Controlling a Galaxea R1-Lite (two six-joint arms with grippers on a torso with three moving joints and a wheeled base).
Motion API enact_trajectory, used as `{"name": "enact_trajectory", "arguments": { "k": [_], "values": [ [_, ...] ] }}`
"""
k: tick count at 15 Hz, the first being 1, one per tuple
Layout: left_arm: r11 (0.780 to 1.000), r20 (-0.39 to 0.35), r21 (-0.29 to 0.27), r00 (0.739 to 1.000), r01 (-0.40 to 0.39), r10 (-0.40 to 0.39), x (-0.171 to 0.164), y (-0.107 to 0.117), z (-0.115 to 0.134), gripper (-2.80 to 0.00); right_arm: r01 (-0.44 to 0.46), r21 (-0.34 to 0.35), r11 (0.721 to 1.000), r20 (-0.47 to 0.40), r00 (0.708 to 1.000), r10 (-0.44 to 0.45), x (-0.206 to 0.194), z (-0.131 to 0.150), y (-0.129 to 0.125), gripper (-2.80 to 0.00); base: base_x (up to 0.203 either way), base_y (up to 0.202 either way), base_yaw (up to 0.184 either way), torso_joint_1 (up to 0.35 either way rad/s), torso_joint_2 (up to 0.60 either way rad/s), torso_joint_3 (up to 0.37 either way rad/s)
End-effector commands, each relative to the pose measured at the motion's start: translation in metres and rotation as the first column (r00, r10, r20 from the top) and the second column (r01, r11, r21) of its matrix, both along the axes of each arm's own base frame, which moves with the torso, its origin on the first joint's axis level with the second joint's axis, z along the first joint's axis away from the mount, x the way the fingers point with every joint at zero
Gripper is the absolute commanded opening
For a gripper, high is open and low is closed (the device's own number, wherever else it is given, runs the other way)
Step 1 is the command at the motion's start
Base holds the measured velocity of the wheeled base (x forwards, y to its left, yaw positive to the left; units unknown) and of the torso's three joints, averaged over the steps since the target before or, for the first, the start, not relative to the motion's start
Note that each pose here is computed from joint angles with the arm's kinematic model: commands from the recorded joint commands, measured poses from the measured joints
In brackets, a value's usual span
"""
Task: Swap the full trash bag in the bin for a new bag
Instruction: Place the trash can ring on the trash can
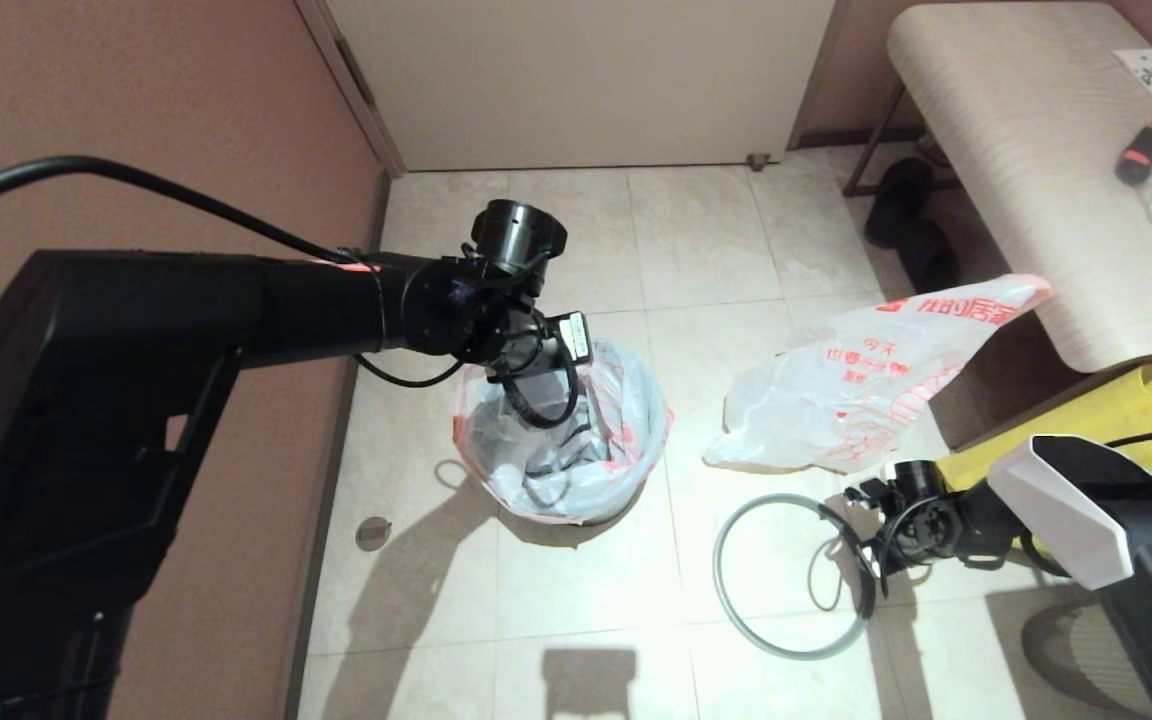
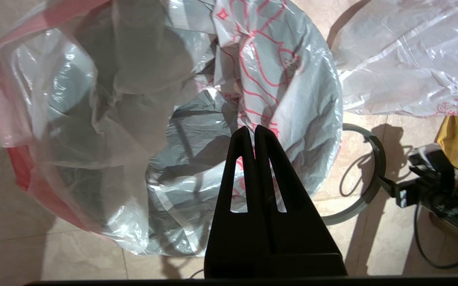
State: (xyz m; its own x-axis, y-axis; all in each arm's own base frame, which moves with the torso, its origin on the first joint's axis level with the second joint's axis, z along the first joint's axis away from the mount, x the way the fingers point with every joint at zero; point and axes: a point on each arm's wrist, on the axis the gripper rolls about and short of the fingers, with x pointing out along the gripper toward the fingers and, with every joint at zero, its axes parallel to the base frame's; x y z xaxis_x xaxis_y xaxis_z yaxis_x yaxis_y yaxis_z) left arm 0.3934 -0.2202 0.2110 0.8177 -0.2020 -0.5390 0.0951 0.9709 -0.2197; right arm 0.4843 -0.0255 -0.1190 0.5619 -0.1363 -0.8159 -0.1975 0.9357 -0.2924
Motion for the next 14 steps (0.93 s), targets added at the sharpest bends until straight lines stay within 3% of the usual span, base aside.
{"name": "enact_trajectory", "arguments": {
  "k": [1, 4, 8, 14],
  "values": [
    [1.000, -0.003, -0.001, 1.000, 0.001, -0.001, -0.001, -0.001, -0.001, -2.80, -0.008, -0.009, 1.000, -0.023, 1.000, 0.008, -0.003, -0.011, 0.000, 0.00, 0.000, 0.000, 0.000, 0.000, 0.00, 0.000],
    [1.000, -0.008, -0.001, 1.000, 0.011, -0.011, -0.004, -0.006, -0.002, -2.80, -0.023, -0.039, 0.999, -0.053, 0.998, 0.021, -0.005, -0.018, -0.006, 0.00, 0.000, 0.000, 0.000, 0.000, 0.00, 0.000],
    [1.000, -0.010, 0.000, 1.000, 0.017, -0.017, -0.004, -0.009, -0.003, -2.80, -0.056, -0.104, 0.993, -0.155, 0.987, 0.039, -0.014, -0.027, -0.012, 0.00, 0.000, 0.000, 0.000, 0.000, 0.00, 0.000],
    [1.000, -0.007, 0.011, 1.000, 0.019, -0.019, -0.008, -0.017, -0.005, -2.80, -0.090, -0.114, 0.989, -0.206, 0.976, 0.065, -0.019, -0.032, -0.013, 0.00, 0.000, 0.000, 0.000, 0.000, 0.00, 0.000]
  ]
}}
